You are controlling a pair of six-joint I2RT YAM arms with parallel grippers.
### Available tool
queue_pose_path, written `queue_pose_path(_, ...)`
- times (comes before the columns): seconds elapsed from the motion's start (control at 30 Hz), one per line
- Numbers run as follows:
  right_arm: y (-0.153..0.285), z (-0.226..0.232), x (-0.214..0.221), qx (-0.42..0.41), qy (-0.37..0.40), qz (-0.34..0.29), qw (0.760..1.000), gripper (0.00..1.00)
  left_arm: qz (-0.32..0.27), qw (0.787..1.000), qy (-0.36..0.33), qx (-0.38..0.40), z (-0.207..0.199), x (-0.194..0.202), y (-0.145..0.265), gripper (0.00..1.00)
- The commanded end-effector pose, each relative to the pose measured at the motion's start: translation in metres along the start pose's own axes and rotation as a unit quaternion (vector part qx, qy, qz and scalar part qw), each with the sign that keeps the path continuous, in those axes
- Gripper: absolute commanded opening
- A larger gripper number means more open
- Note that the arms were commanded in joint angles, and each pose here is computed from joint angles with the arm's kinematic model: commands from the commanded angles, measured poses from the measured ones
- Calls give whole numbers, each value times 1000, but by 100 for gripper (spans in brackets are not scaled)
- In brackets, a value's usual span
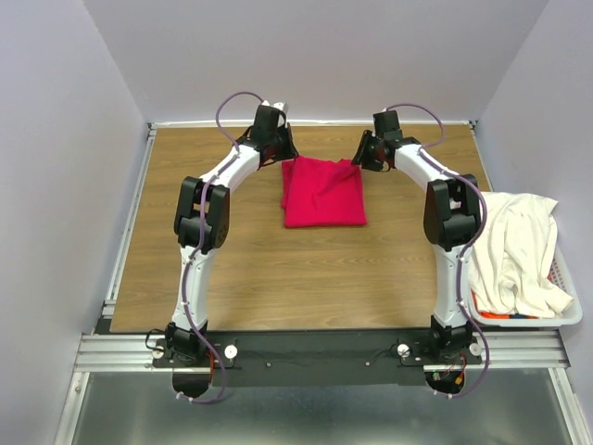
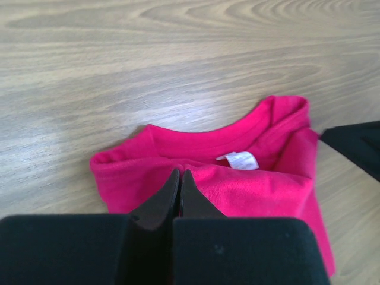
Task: Fold and stack the t-shirts
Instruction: Fold the tshirt
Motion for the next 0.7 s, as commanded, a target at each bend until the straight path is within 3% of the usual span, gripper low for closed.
queue_pose_path(0.0,-13,6,-1,-5,-9,-2,1000,47,-52,998,-5,20,-21,-31,22,0)
queue_pose_path(0.4,-27,6,9,3,-24,7,1000,44,-48,999,4,-4,-5,-24,22,0)
queue_pose_path(0.67,-27,10,10,-2,-46,10,999,28,-50,999,6,-5,-1,-26,23,0)
Point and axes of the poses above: each gripper's point midway between its finger pads, its own y axis back along the fingers, its own z axis along the line the jaws close on, x = y × z, the point moved 2 cm from there along y, back along the fingers, and after that the axes turned 5 degrees about y, right-handed, at the moved point
